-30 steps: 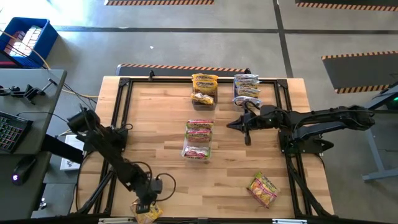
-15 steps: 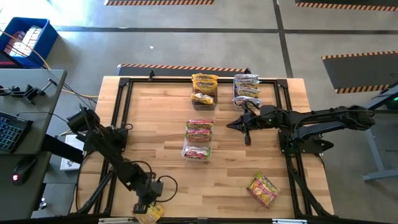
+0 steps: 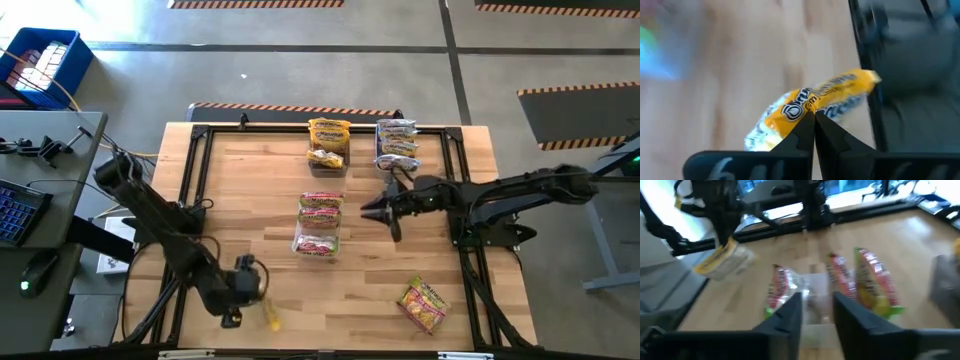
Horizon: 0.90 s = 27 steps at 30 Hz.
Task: Sort Maruchan noodles
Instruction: Put the yellow noodle pack into the black bin
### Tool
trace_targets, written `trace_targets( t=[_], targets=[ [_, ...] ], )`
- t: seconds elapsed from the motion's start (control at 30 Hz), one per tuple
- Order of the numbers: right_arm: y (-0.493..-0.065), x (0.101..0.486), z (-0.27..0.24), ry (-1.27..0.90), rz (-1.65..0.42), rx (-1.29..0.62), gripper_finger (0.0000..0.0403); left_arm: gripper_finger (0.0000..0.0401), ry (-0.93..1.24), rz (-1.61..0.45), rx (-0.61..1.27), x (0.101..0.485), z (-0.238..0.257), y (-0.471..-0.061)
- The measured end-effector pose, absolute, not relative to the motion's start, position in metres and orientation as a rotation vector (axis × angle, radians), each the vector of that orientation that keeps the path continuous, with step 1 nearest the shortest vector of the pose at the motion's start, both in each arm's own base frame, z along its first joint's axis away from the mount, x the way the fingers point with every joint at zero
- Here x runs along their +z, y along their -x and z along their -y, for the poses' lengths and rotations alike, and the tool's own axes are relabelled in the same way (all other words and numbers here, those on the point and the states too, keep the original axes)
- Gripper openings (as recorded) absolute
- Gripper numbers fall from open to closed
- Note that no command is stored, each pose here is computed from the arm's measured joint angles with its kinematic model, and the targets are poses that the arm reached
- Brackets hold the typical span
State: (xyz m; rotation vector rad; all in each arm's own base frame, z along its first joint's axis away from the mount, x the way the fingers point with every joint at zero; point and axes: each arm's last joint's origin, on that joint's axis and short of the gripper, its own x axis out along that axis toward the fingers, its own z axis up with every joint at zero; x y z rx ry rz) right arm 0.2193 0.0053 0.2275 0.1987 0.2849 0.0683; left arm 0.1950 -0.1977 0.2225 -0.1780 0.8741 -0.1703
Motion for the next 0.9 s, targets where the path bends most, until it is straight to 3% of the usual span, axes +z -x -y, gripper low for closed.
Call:
trace_targets(
  t=[0.2,0.33,0.63,0.9],
  targets=[
    [-0.257,0.240,-0.026,-0.357,-0.328,0.114,0.0210,0.0000,0.120,-0.688,0.004,0.238,0.181,-0.202],
    [-0.292,0.255,-0.041,-0.389,-0.367,0.140,0.0257,0.0000,0.115,-0.637,0.066,0.238,0.173,-0.216],
    [-0.362,0.276,-0.071,-0.401,-0.603,0.119,0.0268,0.0000,0.126,-0.519,0.146,0.247,0.156,-0.237],
    [-0.395,0.272,-0.085,-0.385,-0.701,0.115,0.0268,0.0000,0.133,-0.474,0.226,0.249,0.144,-0.245]
  ],
)
